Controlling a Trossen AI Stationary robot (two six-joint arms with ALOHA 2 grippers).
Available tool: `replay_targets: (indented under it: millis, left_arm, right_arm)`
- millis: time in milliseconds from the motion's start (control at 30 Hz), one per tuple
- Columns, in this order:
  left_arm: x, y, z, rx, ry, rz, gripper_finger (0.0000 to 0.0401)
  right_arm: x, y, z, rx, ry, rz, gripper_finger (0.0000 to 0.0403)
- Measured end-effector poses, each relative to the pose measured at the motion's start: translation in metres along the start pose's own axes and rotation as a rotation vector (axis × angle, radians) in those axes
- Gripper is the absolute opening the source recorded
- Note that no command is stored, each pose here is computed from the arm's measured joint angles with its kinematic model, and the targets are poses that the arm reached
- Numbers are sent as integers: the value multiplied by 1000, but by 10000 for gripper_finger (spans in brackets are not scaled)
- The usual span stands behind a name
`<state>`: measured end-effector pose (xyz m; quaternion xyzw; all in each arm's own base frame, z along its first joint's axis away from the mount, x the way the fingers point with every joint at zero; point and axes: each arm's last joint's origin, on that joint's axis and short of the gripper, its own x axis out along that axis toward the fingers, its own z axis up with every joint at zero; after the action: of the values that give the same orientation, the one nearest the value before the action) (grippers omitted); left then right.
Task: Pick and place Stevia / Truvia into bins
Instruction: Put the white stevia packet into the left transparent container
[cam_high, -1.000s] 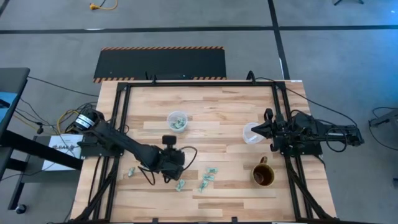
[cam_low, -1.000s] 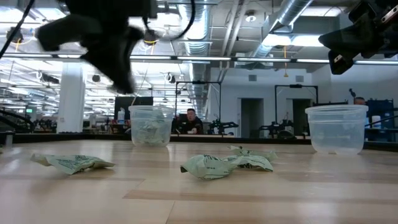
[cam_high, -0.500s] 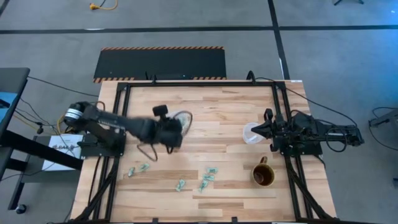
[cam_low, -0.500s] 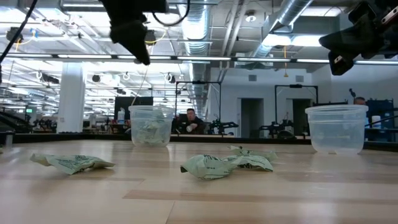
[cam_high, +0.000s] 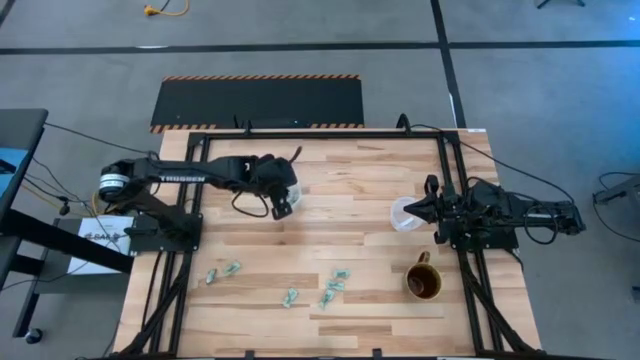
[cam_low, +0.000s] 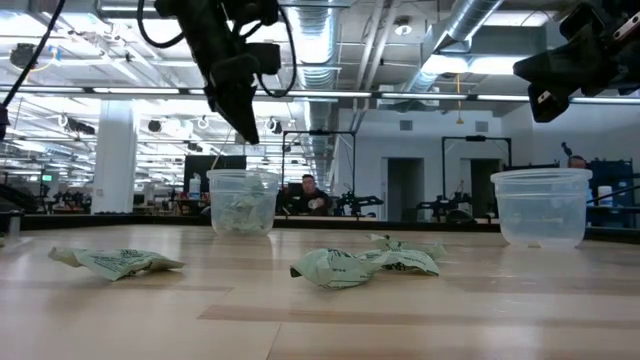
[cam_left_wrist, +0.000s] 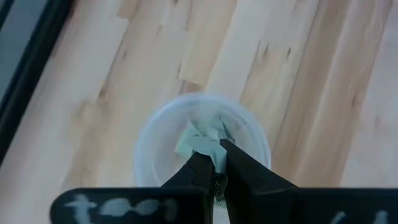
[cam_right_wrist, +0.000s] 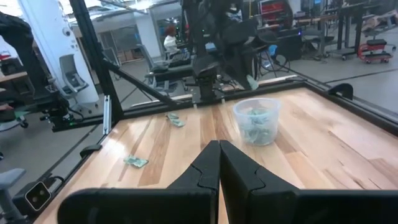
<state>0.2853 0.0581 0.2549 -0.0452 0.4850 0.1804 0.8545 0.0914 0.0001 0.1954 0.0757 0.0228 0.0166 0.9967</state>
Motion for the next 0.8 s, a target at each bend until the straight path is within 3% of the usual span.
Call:
replay_targets:
  millis: [800]
  left_arm:
    - [28, 10, -3, -31, 107, -3, 10]
  right_arm:
    - [0, 0, -3, 2, 31, -5, 0]
